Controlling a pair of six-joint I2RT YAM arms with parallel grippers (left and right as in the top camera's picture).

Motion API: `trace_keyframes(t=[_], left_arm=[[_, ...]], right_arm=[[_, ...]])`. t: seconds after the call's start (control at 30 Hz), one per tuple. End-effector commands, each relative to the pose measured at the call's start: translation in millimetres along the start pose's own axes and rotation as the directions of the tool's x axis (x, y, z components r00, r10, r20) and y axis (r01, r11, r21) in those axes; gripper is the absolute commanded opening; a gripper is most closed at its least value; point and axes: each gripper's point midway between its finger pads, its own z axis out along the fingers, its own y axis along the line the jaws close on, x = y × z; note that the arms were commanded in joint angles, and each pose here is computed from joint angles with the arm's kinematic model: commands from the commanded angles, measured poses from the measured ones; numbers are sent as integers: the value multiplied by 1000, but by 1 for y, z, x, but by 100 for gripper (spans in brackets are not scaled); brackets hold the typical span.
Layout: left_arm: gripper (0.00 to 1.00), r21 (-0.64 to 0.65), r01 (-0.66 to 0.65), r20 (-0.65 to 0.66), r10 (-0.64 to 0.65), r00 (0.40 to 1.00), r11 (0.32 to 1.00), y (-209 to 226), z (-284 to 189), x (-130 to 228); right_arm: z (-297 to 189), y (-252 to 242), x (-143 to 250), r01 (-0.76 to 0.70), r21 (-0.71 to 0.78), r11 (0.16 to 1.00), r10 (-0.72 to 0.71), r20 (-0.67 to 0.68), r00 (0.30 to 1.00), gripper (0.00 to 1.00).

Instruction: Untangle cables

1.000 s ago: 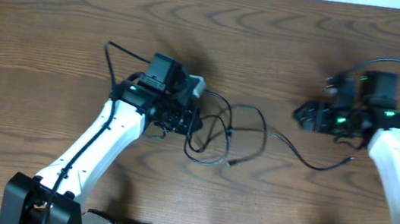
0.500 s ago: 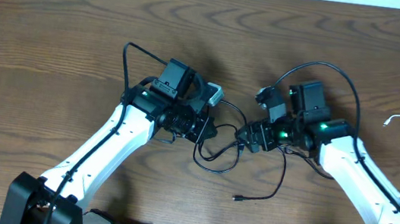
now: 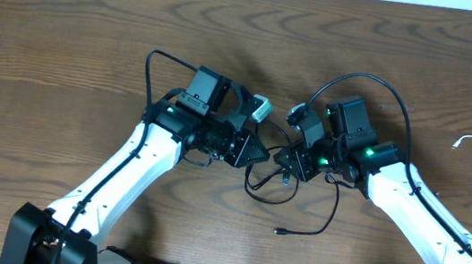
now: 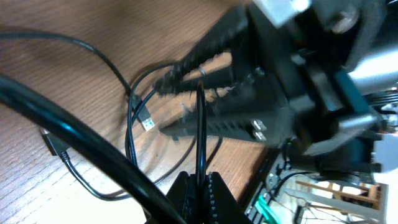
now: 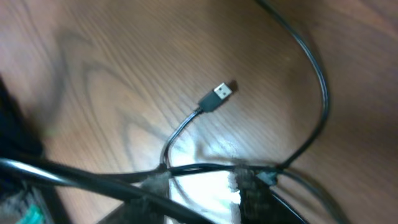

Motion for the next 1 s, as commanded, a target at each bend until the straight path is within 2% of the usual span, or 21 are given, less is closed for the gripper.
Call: trace_keyframes(t=[0.0,0.03,0.07,0.13,0.5,0.6,0.67,0.8,0.87,0.97], left_arm=[[7,66,5,17,-6,1000,998,-1,-6,-4],[8,63,9,23,-10,1000,998,1,-7,-5],[13,54,15,29,-17,999,998,4,-9,-6],[17,19,21,34,-21,999,1000,11,-10,-7],[15,-83,47,17,-45,999,995,29,-10,-1],[11,-105,47,19,-45,999,993,32,-11,-1],[10,-112,49,18,-47,999,992,34,-11,0],[9,-112,48,18,-47,999,993,34,-11,-1],[10,-112,46,23,-43,999,993,34,-11,-2],[27,-111,43,28,-40,999,993,34,-11,-3]], right_arm=[[3,-6,5,1,32,999,-1,-17,1000,7],[3,-8,6,1,44,999,-1,-17,1000,1],[3,-12,6,2,63,998,0,-18,1000,1],[2,-17,6,-4,95,996,6,-21,1000,1],[-5,-51,15,-58,295,954,72,-37,997,1],[-7,-58,22,-60,338,939,85,-60,995,1],[-6,-55,23,-63,322,945,88,-65,994,1],[0,-33,22,-72,191,979,87,-66,994,1],[0,-31,22,-73,184,980,87,-67,994,1],[0,-28,22,-69,163,984,81,-71,994,1]])
